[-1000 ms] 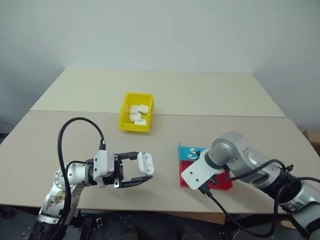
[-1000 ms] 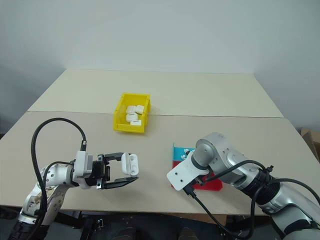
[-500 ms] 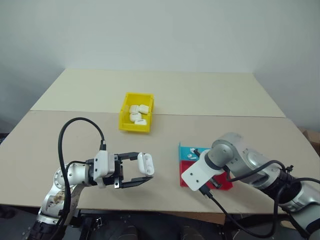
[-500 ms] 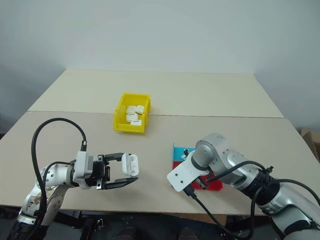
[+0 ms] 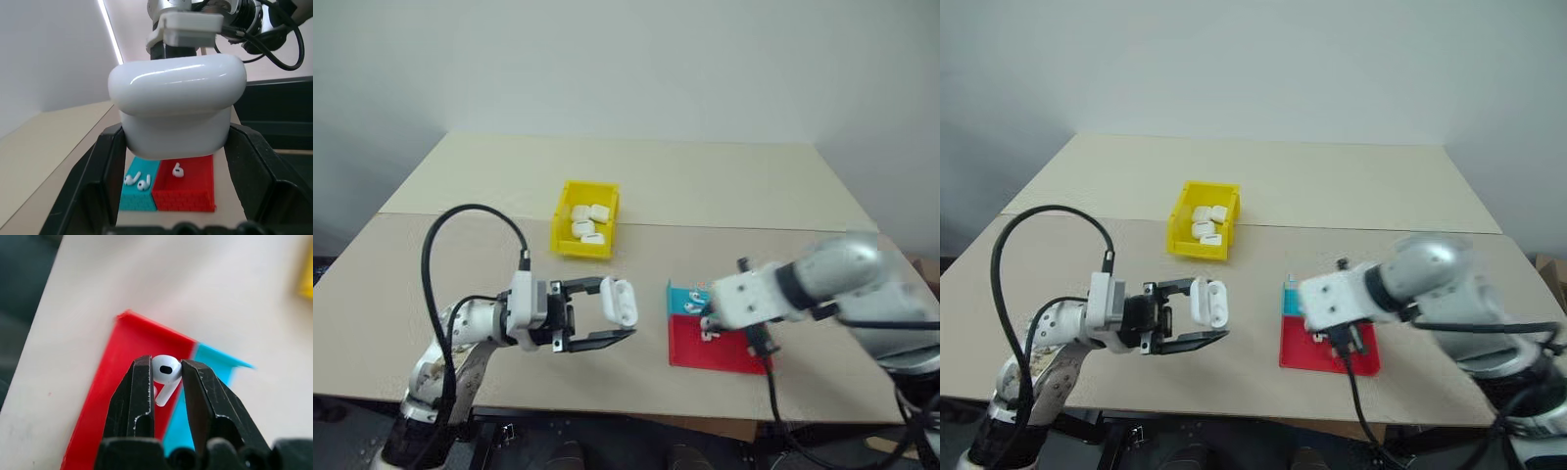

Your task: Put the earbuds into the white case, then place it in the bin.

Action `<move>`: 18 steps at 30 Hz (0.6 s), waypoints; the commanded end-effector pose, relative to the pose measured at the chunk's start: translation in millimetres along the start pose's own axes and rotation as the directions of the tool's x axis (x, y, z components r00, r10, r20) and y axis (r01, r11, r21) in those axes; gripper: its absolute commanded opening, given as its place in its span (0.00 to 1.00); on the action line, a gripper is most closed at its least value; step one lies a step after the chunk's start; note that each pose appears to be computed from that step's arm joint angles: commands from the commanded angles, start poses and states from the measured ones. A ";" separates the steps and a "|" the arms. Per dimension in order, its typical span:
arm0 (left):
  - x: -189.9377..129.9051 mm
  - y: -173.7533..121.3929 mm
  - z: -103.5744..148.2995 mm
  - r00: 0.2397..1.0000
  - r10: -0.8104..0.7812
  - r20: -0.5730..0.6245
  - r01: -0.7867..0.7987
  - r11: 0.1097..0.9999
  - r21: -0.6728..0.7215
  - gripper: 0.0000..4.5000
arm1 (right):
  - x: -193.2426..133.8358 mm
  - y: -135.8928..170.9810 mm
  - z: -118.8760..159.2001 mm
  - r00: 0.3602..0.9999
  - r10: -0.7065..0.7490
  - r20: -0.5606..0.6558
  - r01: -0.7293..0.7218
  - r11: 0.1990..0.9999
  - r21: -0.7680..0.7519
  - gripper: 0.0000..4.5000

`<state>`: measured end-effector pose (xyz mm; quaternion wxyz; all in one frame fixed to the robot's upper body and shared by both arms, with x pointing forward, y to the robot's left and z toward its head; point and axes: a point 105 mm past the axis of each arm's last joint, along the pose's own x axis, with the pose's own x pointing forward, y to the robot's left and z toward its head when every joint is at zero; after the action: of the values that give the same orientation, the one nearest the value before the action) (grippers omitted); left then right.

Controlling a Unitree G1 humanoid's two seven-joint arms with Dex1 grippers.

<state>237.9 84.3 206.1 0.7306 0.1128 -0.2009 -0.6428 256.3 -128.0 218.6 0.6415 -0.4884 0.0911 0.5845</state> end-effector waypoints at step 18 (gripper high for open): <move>31.6 -6.8 38.6 0.979 -0.120 0.167 0.122 0.992 -0.007 0.61 | -83.3 -16.9 97.7 0.408 -0.399 0.821 0.356 0.898 0.260 0.20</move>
<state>226.3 56.9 232.6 0.6829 0.0635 -0.2253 -0.6920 213.9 -109.8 327.7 0.7413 -0.1228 -0.3057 0.5848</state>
